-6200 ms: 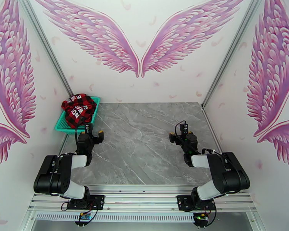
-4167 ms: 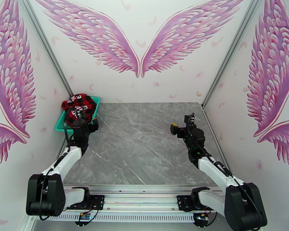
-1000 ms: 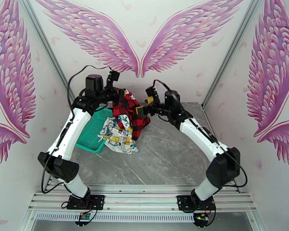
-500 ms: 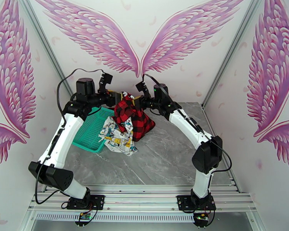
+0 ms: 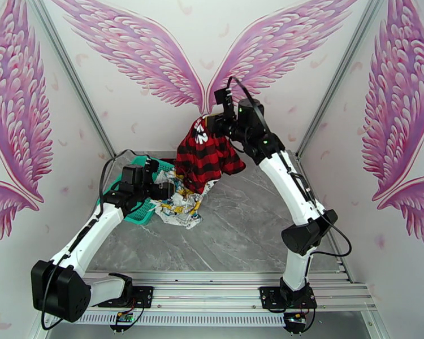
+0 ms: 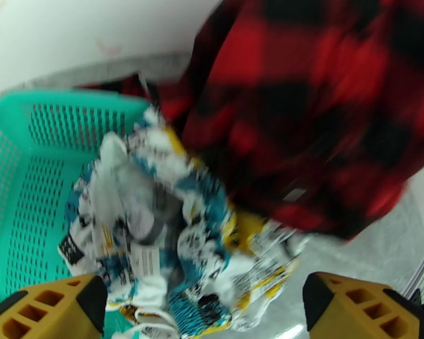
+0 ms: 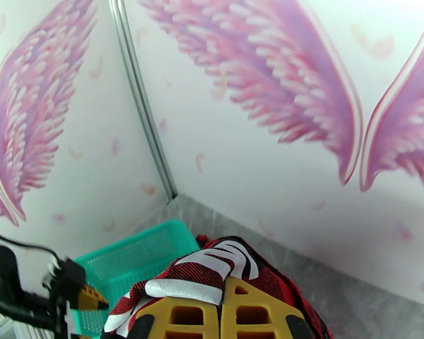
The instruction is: Fold and stack the mixed laundry pile
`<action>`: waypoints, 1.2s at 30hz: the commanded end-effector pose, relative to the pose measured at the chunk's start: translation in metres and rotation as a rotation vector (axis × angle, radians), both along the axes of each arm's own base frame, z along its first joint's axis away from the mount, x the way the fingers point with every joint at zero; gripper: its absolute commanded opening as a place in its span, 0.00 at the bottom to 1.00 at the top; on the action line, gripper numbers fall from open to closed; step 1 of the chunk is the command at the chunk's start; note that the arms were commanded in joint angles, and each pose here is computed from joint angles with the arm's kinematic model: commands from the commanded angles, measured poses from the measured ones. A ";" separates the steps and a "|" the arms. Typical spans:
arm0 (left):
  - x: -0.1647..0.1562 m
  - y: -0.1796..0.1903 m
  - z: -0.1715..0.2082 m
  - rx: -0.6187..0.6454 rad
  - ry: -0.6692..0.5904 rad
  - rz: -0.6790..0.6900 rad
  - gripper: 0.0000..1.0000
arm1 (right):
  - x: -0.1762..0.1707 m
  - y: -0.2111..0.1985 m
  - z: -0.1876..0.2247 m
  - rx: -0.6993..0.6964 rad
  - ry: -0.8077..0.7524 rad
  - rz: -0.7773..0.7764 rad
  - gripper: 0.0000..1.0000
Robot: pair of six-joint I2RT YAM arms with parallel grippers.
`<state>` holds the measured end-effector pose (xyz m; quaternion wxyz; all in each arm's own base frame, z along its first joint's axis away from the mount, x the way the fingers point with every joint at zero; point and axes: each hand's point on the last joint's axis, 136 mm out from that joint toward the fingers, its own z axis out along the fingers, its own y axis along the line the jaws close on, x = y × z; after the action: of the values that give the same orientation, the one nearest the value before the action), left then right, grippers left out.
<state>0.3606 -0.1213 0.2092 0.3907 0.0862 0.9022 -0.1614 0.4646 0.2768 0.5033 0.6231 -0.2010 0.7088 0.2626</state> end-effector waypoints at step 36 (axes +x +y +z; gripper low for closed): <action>0.029 -0.193 -0.178 0.594 0.198 -0.410 0.87 | -0.083 -0.303 -0.270 -0.378 0.681 -1.063 0.00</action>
<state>0.3905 -0.3143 0.0430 0.2389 0.3415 0.9090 -0.0087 0.3686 -0.0396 0.2388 0.3473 0.1504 0.9018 -0.2086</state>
